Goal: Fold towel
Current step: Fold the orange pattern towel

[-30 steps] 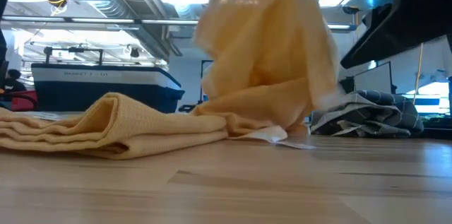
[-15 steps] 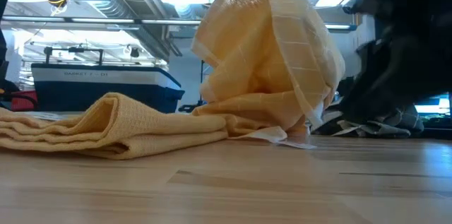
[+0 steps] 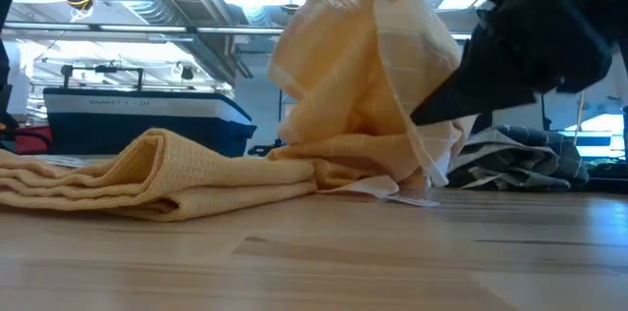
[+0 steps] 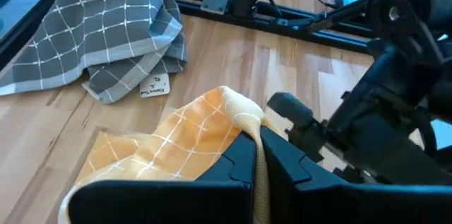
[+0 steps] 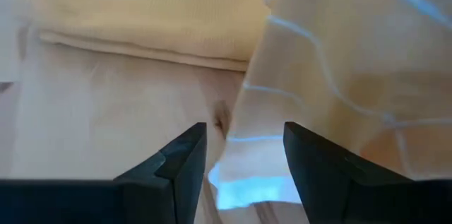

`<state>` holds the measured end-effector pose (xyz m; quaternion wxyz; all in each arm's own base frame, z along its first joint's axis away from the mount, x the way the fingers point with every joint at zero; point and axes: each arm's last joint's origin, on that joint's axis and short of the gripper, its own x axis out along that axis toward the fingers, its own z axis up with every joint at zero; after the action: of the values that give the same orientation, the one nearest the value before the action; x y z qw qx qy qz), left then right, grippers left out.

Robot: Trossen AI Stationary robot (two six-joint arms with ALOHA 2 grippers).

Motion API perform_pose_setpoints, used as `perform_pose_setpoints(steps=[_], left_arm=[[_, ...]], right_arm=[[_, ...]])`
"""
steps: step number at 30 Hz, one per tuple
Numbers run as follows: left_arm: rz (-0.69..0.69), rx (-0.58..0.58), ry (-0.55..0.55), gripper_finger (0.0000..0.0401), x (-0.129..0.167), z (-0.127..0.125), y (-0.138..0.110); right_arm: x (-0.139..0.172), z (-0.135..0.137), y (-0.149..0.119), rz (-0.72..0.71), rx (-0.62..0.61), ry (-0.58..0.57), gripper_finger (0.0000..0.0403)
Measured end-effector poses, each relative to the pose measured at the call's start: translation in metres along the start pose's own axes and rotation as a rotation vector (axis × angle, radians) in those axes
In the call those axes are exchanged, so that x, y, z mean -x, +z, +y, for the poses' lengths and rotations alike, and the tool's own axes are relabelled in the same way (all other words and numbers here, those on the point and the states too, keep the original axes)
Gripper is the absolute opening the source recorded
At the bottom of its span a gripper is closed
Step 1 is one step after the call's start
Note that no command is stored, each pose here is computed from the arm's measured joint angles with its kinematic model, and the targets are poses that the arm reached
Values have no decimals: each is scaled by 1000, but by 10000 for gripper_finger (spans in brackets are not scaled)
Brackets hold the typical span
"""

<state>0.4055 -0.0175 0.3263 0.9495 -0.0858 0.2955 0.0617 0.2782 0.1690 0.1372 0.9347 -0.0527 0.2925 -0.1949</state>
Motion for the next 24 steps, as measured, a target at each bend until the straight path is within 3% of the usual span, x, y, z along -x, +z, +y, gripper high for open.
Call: perform_pose_setpoints(steps=[8, 16, 20, 24], left_arm=[[-44, 10, -6, 6, 0, 1, 5], [-45, 6, -16, 6, 0, -4, 4], [-43, 5, -18, 8, 0, -5, 3], [-41, 1, -17, 2, 0, -4, 3]], right_arm=[[-29, -5, -24, 91, -14, -109, 193], [-38, -17, -30, 143, 18, -194, 190], [-37, -17, -30, 145, 46, -196, 142], [-34, -15, -20, 172, 127, -176, 48]])
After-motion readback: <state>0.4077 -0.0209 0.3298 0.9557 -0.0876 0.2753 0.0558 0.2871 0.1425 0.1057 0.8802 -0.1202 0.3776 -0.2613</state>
